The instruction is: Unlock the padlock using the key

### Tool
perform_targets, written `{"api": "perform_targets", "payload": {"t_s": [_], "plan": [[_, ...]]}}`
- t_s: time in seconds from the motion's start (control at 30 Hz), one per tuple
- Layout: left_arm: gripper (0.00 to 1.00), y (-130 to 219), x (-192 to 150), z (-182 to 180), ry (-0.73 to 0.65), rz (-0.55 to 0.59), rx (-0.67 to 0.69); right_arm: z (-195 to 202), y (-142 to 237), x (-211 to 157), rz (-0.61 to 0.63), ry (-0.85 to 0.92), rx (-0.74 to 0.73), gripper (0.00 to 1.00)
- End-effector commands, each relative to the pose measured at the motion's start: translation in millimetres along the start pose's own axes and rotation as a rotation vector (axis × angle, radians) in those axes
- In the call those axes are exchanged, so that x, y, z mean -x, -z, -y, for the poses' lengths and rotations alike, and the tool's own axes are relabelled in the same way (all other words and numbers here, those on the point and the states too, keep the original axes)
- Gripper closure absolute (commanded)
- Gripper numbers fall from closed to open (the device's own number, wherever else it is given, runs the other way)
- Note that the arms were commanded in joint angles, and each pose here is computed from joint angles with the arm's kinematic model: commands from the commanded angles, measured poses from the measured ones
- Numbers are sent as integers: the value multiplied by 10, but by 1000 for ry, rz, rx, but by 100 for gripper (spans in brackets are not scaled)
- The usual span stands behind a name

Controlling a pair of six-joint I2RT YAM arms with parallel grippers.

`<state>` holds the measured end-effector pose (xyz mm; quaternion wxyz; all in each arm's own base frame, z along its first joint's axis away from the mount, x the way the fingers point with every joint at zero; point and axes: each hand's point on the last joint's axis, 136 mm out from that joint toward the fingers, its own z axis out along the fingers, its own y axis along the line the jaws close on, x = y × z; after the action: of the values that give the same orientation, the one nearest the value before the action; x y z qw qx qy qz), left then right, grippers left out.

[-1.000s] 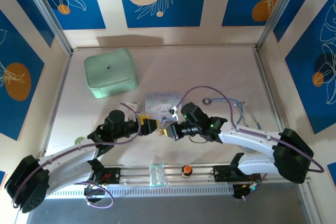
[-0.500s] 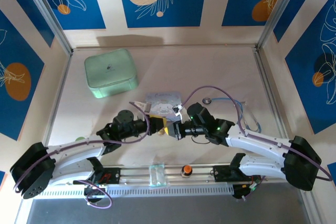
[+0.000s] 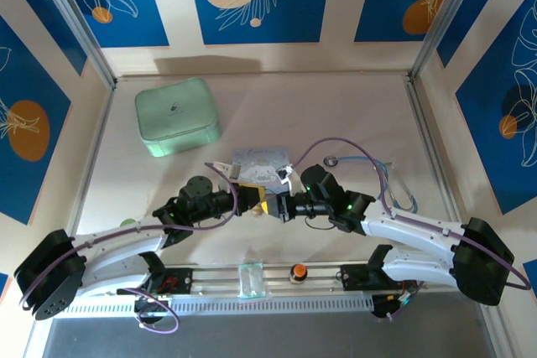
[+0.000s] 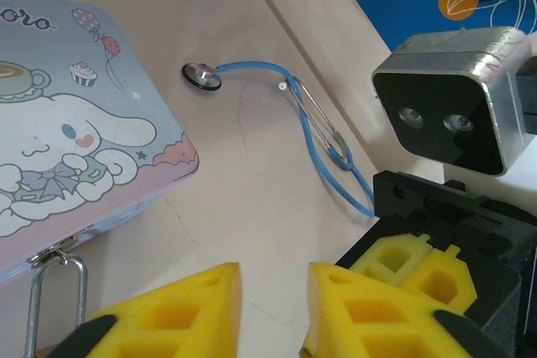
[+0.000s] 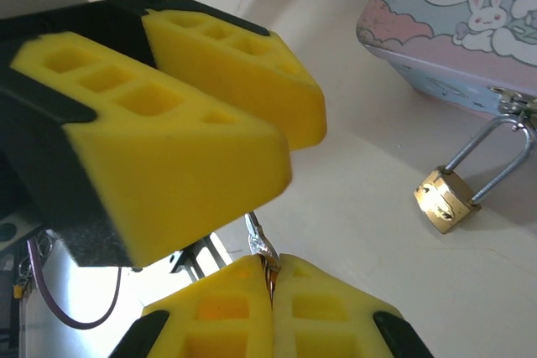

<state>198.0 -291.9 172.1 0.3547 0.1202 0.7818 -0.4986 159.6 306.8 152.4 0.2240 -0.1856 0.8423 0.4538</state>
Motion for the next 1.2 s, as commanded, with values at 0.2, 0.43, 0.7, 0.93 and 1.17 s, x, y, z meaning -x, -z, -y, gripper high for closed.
{"api": "perform_targets", "payload": {"t_s": [0.2,0.43,0.7,0.93,1.17], "plan": [[100,-11,23,80,2,6,-27,-39,-19,105,30,-17,50,100],[100,65,256,163,7,89,-18,-79,339,375,191,-39,132,29],[100,170,721,450,78,256,-96,-301,580,599,296,-14,296,25],[100,226,942,799,96,279,-208,-620,651,737,328,48,450,42],[100,268,1009,873,81,300,-227,-780,655,769,340,96,505,52]]}}
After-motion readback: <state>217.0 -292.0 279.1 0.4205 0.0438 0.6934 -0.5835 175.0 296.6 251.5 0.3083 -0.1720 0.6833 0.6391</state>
